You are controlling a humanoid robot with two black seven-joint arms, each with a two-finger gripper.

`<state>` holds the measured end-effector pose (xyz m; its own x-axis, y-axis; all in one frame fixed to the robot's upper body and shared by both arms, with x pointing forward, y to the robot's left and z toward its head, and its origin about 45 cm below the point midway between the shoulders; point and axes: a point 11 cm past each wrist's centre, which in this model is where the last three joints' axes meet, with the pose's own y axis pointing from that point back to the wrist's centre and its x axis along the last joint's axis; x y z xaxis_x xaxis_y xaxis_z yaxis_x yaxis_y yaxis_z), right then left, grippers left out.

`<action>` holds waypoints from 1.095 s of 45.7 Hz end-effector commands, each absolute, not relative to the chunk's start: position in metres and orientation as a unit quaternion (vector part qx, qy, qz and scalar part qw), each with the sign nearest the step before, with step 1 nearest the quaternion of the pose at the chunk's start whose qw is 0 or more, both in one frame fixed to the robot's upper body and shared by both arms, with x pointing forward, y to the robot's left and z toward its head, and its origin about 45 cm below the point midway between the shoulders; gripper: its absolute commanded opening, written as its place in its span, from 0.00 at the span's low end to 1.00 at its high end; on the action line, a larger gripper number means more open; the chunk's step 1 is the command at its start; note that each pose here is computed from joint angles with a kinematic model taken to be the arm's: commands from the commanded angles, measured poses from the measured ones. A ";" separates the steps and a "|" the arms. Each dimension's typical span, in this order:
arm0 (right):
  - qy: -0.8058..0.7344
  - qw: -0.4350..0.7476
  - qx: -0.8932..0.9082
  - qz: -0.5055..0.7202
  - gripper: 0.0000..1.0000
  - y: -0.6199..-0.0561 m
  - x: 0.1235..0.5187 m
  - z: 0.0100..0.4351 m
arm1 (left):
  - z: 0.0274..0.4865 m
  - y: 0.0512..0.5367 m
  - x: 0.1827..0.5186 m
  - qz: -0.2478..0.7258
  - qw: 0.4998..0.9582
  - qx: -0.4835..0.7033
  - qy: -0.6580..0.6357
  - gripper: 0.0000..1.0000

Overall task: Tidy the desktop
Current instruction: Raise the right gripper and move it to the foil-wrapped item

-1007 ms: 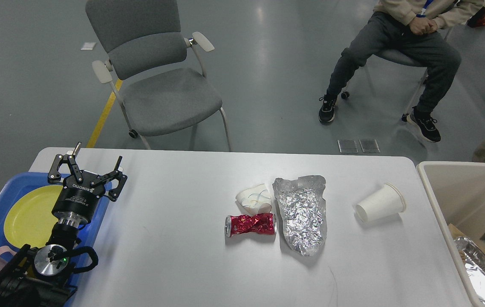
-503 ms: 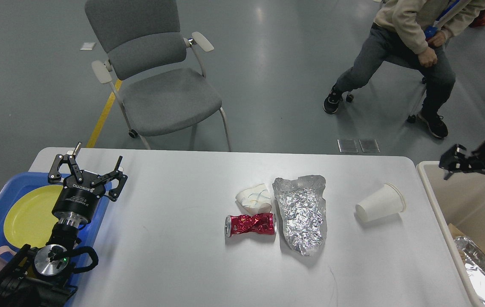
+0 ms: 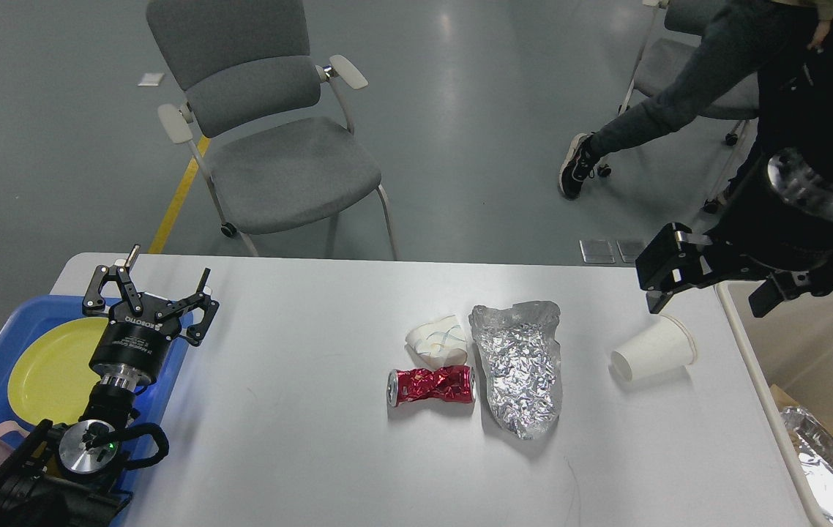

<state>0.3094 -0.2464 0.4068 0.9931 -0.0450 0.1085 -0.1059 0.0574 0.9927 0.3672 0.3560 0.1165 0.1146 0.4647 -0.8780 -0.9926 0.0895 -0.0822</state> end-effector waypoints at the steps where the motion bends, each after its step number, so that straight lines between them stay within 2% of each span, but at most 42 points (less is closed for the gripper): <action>1: -0.044 0.724 0.688 0.026 1.00 -0.235 0.304 0.405 | 0.117 0.356 0.367 0.563 0.647 -0.372 0.355 0.96; 16: -0.037 0.713 0.700 0.028 1.00 -0.224 0.305 0.403 | 0.117 0.356 0.368 0.563 0.648 -0.372 0.354 0.96; 22: -0.027 0.702 0.712 0.019 1.00 -0.218 0.311 0.382 | 0.117 0.356 0.368 0.562 0.648 -0.372 0.355 0.96; 29: -0.081 0.679 0.730 -0.008 1.00 -0.215 0.325 0.344 | 0.117 0.356 0.368 0.562 0.648 -0.372 0.355 0.96; 37: -0.091 0.698 0.710 0.024 1.00 -0.208 0.346 0.289 | 0.117 0.356 0.368 0.562 0.648 -0.372 0.355 0.96; 50: -0.083 0.716 0.692 0.039 1.00 -0.201 0.378 0.182 | 0.117 0.355 0.368 0.562 0.648 -0.372 0.355 0.96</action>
